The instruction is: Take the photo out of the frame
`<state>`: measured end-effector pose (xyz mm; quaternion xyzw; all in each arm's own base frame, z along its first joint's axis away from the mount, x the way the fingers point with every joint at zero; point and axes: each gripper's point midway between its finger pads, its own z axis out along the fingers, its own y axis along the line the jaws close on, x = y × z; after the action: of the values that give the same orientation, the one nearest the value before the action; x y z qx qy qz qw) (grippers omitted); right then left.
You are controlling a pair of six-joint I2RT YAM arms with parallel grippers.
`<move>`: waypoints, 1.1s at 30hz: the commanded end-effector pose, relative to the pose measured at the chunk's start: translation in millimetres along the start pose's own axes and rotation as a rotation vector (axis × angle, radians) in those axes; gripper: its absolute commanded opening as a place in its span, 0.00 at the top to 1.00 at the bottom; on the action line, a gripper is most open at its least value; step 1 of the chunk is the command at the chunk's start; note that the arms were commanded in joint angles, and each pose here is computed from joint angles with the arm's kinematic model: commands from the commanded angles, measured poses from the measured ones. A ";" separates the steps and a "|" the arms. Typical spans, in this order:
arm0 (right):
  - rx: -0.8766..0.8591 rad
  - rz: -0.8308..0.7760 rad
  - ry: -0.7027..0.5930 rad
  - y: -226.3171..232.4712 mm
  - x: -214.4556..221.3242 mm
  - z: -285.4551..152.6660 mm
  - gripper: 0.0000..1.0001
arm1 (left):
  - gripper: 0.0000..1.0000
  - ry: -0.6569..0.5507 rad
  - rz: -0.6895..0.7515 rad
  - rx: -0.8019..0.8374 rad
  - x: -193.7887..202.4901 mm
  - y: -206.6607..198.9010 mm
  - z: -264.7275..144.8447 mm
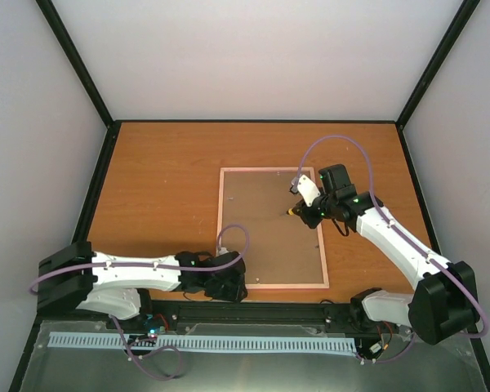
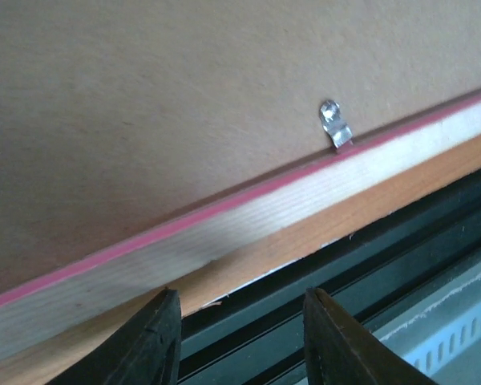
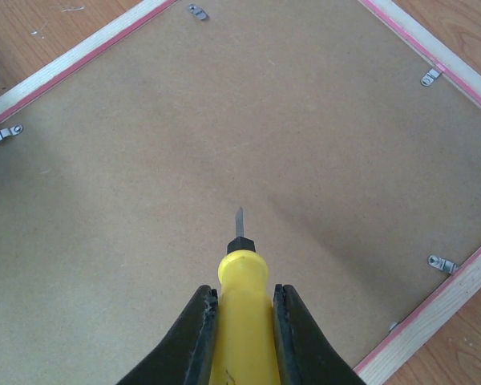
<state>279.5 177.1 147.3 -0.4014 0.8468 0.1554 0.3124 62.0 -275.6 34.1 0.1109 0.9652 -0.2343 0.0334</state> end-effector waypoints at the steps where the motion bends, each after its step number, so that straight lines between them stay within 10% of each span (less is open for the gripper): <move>1: 0.025 -0.001 -0.015 -5.6 -3.0 0.3 0.97 | 0.57 -0.106 -0.143 -0.039 -12.7 12.6 -8.2; 20: 0.076 0.029 -0.027 -21.2 -0.9 -6.7 0.97 | 0.50 -0.611 -0.436 -0.199 -206.0 150.5 -103.4; 33: 0.235 -0.078 0.030 -69.3 4.7 -19.2 0.97 | 0.45 -0.415 -0.576 -0.051 -131.6 86.7 -63.9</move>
<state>299.1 144.8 148.5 -0.3808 0.8567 0.1060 0.3312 239.0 -199.6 92.4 -0.1729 0.9301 -0.2319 0.2266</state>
